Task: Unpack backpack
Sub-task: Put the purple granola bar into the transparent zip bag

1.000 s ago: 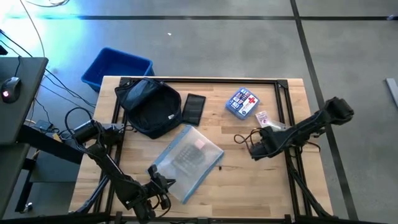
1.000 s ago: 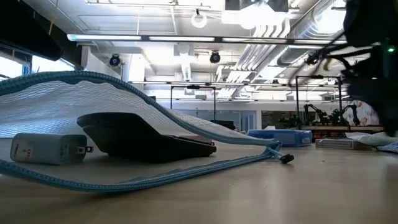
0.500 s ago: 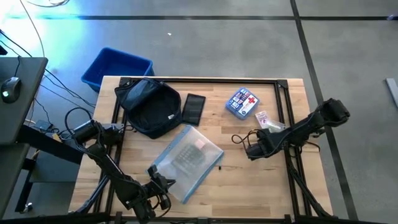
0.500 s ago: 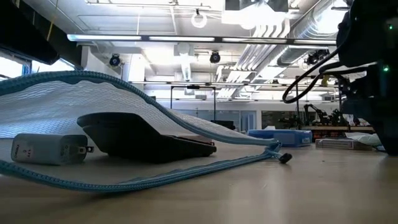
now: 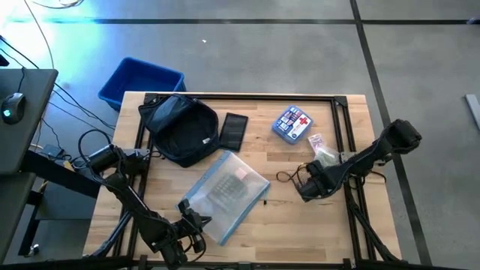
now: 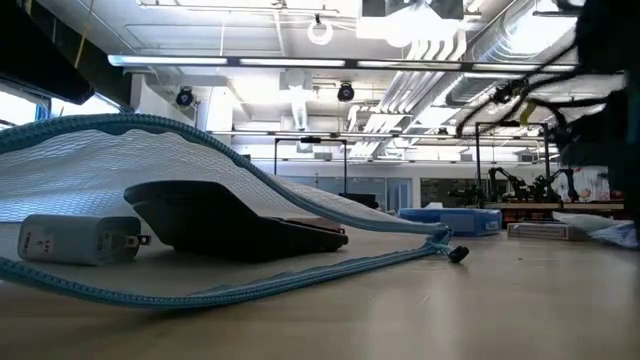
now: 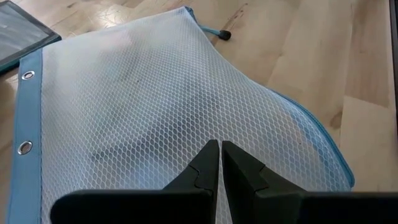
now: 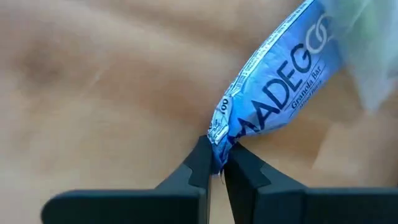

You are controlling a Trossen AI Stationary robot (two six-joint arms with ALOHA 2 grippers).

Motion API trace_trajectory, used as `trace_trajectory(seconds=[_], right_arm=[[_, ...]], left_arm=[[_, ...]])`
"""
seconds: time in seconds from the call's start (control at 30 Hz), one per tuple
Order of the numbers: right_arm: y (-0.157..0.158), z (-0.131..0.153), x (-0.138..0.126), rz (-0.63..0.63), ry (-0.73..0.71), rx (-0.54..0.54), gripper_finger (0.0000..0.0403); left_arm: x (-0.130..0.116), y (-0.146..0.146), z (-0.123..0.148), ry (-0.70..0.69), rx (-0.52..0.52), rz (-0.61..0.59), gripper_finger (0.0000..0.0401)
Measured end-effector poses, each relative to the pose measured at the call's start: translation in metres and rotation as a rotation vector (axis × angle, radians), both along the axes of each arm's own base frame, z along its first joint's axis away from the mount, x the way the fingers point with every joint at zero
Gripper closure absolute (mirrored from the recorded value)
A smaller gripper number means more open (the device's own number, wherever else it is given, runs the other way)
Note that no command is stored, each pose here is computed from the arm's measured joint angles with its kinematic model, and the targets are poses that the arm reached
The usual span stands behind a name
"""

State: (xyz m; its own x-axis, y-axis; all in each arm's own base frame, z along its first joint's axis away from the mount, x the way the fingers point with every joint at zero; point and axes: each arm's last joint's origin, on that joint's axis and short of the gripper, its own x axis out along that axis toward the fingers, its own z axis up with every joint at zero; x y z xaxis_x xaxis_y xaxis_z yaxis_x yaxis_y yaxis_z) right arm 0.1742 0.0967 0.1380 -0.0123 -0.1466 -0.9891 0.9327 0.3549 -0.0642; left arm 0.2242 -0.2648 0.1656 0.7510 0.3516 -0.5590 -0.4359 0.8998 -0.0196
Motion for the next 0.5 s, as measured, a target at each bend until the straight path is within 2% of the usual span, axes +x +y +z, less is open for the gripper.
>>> trace_trajectory(seconds=[0.1, 0.23, 0.43, 0.5], right_arm=[[0.019, 0.008, 0.006, 0.075, -0.058, 0.030, 0.0396], [0.057, 0.018, 0.023, 0.268, -0.208, 0.115, 0.0400], [0.130, 0.037, 0.070, 0.749, -0.452, 0.215, 0.0402], [0.148, 0.039, 0.090, 0.875, -0.475, 0.213, 0.0403]], left_arm=[[0.000, 0.000, 0.000, -0.001, 0.002, 0.000, 0.0401], [0.000, 0.000, 0.000, -0.001, 0.003, 0.002, 0.0401], [0.001, 0.002, 0.000, -0.008, 0.014, 0.010, 0.0401], [0.001, 0.003, 0.000, -0.009, 0.022, 0.012, 0.0401]])
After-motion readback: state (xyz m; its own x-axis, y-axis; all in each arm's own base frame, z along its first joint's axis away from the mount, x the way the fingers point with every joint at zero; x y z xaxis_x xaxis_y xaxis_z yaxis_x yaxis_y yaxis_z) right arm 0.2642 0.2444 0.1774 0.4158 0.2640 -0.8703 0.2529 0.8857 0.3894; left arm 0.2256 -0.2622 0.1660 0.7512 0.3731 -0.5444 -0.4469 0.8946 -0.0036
